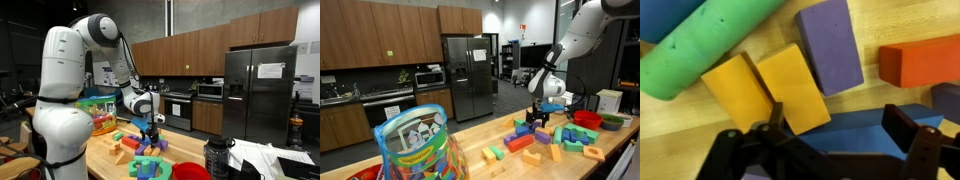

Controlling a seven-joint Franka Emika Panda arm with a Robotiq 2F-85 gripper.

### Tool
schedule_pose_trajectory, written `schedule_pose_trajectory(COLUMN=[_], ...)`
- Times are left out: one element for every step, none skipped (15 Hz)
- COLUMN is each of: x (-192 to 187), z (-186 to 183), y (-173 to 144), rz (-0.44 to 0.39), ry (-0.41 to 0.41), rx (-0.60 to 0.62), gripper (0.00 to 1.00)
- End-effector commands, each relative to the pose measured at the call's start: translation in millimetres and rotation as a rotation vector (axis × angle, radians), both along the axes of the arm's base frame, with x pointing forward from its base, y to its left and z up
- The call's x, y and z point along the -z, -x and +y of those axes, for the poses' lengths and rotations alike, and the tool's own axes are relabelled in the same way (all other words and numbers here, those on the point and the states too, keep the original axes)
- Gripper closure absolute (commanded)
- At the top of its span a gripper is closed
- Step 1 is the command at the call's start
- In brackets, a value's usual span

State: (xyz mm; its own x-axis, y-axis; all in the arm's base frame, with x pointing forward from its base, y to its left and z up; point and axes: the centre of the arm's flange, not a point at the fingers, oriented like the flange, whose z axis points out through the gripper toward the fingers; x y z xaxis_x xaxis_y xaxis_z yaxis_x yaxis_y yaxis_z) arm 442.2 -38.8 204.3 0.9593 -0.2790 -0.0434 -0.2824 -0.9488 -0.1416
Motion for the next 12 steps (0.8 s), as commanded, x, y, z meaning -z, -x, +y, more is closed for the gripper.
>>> schedule_pose_trajectory(x=[5, 5, 5, 3, 3, 3, 2, 1, 1, 2, 4, 4], z=[-10, -15, -18, -23, -27, -31, -35, -38, -39, -41, -42, -43], y=[-8, -10, -11, -12, -13, -14, -14, -15, -15, -15, -15, -15], rz=[0.033, 0.035, 0.036, 0.037, 0.036, 0.037, 0.038, 0.036, 0.039, 0.043, 0.046, 0.049], ry=[-0.055, -0.066, -0.072, -0.072, -0.074, -0.074, -0.073, -0.076, -0.081, -0.086, -0.093, -0.095], rx=[-0.014, -0.016, -0.018, -0.017, -0.017, -0.014, -0.012, -0.012, -0.011, -0.012, -0.016, -0.016], gripper=[0.00, 0.00, 0.00, 0.00, 0.00, 0.00, 0.00, 0.00, 0.00, 0.00, 0.00, 0.00])
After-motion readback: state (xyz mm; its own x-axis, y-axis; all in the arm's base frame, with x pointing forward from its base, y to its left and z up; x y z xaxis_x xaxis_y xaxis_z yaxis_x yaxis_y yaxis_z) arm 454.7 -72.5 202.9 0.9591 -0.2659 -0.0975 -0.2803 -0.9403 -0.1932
